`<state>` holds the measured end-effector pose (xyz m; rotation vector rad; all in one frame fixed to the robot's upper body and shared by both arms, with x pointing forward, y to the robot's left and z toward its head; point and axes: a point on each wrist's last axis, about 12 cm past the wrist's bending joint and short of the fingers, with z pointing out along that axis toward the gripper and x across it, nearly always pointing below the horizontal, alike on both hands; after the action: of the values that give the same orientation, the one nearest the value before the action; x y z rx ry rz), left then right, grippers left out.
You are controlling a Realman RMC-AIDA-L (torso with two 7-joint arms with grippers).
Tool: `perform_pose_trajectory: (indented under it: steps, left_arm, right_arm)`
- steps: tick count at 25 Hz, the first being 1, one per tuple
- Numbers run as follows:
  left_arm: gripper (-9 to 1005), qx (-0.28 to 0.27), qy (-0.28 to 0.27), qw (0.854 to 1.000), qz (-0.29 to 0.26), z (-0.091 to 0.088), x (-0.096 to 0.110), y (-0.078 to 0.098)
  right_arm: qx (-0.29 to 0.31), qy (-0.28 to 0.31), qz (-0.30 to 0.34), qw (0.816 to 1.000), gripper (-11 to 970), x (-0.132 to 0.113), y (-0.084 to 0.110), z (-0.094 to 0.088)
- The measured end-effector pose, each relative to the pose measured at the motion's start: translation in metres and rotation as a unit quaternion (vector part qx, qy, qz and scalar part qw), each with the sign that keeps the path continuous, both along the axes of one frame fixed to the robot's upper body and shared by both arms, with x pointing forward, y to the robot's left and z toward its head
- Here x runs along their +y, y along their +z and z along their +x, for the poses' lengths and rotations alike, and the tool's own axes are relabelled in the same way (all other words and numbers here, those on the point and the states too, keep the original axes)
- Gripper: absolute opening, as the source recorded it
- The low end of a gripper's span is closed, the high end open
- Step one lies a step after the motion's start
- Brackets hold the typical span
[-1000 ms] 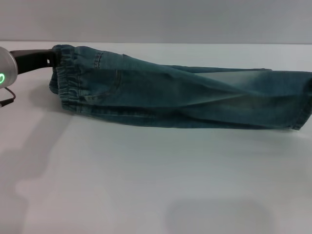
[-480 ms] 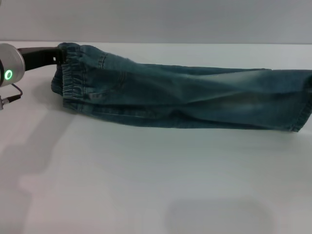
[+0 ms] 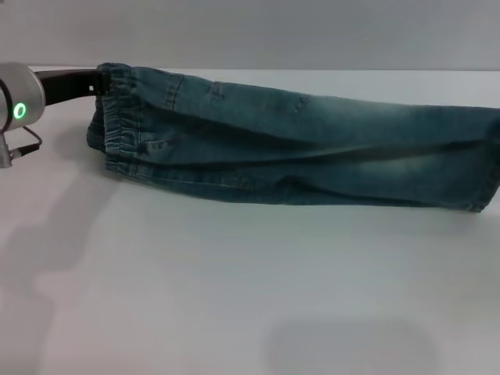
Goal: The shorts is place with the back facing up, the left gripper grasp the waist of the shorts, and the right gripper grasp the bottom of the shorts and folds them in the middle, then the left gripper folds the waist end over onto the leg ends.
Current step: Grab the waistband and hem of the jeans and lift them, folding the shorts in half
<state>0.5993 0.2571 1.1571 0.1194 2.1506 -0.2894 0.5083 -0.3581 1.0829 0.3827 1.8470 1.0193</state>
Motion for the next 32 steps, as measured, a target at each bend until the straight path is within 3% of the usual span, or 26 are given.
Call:
perform_pose_trajectory:
  steps: [27, 32]
  left_arm:
    - [45, 0.011, -0.007, 1.000, -0.006, 0.012, -0.010, -0.006]
    - [45, 0.027, -0.017, 0.999, -0.015, 0.022, -0.019, -0.012]
  right_arm:
    - [-0.005, -0.025, 0.024, 0.999, 60, -0.006, -0.004, 0.012]
    - [-0.006, -0.020, 0.024, 1.000, 60, -0.004, -0.004, 0.017]
